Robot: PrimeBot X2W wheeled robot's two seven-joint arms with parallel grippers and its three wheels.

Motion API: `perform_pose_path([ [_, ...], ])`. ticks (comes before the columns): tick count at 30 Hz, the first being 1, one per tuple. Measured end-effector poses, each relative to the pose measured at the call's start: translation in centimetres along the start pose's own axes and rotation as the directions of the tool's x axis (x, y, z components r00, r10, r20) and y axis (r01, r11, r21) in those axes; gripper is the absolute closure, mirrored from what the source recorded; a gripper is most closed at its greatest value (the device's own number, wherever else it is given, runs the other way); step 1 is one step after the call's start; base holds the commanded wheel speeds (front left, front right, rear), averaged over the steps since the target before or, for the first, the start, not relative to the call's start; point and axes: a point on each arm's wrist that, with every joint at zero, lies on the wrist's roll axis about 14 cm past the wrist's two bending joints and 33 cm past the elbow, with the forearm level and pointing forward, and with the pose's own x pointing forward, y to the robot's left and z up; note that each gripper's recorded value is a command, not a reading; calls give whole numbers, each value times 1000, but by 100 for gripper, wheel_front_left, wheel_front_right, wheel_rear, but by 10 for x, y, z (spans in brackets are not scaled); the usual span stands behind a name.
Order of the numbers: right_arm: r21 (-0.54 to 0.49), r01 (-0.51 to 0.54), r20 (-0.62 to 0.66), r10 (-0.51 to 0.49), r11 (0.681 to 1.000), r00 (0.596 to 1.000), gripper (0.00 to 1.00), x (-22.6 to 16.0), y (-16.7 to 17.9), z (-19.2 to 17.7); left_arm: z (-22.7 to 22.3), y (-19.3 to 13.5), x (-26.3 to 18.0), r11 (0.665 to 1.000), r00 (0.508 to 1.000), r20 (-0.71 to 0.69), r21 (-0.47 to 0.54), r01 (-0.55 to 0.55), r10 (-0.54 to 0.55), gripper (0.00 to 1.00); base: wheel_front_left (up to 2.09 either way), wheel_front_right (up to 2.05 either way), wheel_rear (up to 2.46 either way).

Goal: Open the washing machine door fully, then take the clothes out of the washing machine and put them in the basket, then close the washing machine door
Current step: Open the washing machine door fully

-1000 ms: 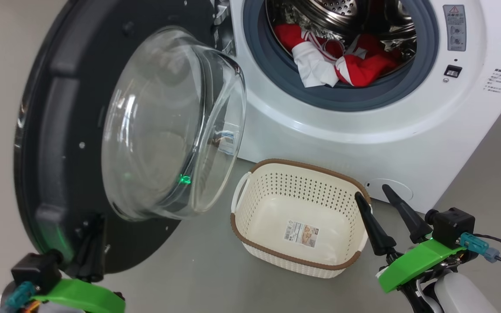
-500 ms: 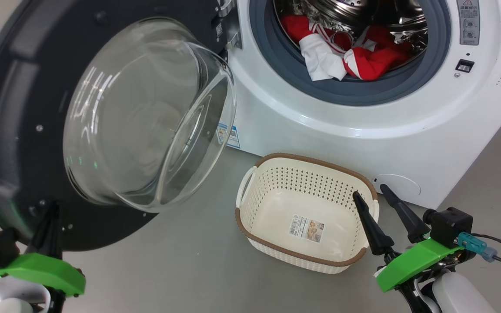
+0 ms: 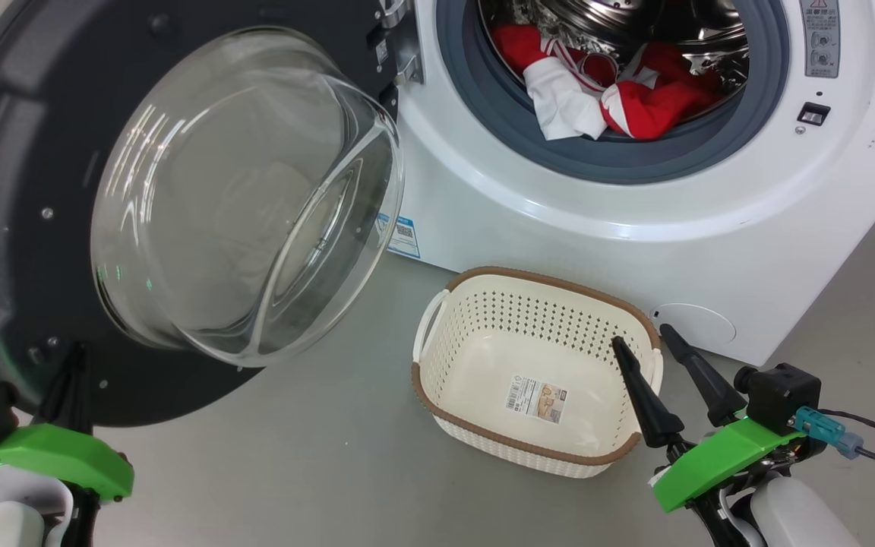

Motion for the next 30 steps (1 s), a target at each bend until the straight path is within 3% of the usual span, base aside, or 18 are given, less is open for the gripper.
perform_pose_path([
  [18, 16, 4, 2, -4, 1000, 1000, 0, 0, 0, 0, -2, -5, 1, 1000, 1000, 10, -5, 18, -18, 100, 0, 0, 0],
  [30, 5, 19, 10, -19, 1000, 1000, 0, -4, -5, 5, 5, -27, -1, 997, 996, 62, -33, 70, -68, 100, 0, 0, 0],
])
